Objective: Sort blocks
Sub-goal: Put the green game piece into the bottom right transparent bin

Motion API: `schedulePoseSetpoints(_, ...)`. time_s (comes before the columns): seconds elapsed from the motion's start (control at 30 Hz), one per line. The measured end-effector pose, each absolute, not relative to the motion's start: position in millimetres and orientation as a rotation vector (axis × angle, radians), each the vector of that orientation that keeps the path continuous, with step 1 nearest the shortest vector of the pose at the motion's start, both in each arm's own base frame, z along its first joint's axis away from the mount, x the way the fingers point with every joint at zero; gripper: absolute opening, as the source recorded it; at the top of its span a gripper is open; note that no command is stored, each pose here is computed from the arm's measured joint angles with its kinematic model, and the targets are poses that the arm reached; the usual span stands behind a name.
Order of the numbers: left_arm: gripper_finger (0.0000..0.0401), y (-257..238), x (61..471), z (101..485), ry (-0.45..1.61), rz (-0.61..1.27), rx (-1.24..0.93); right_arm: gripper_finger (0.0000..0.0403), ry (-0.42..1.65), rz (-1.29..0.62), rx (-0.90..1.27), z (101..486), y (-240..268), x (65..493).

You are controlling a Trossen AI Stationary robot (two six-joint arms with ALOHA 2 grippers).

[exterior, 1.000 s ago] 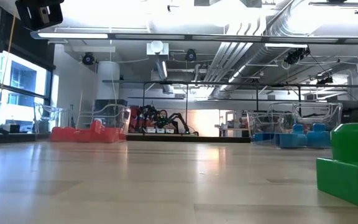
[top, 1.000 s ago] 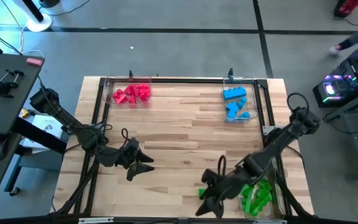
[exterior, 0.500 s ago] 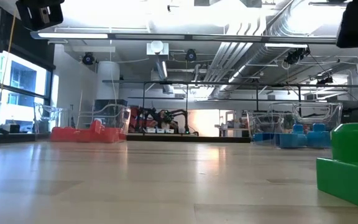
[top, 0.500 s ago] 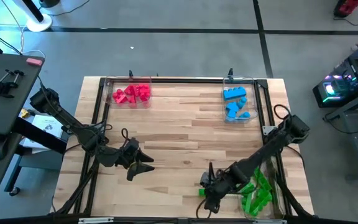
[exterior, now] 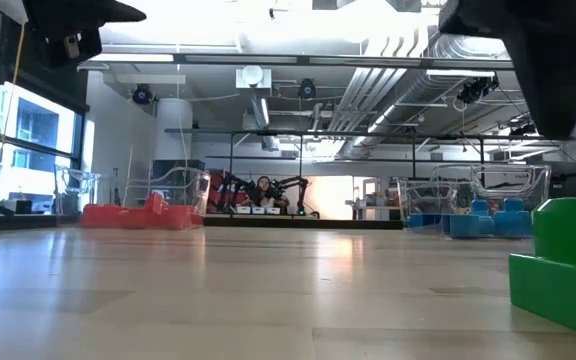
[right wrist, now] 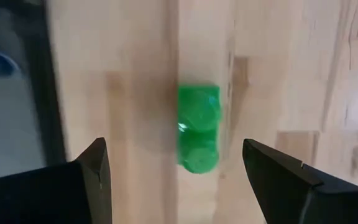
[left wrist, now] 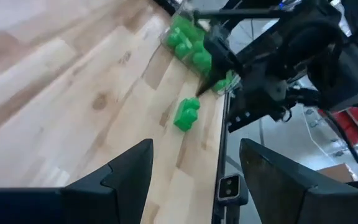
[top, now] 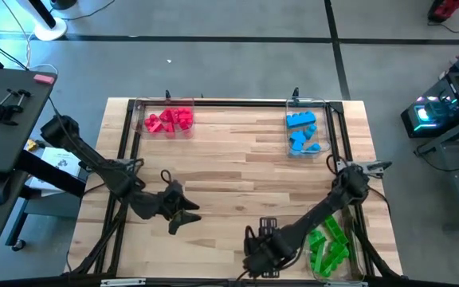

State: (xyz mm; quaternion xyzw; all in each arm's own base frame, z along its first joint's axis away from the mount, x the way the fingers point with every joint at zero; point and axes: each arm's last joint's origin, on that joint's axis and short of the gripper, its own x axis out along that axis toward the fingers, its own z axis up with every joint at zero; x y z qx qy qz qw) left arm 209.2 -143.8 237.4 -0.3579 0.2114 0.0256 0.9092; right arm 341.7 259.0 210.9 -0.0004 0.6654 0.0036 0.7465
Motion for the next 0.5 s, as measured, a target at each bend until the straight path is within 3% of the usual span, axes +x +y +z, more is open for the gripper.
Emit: schedulePoseSetpoints(0.5,0.0227,-149.4,214.7,224.5,0.495,0.053,-0.749,0.0238,1.502,-0.055,-0.072,171.6,249.5,344.7)
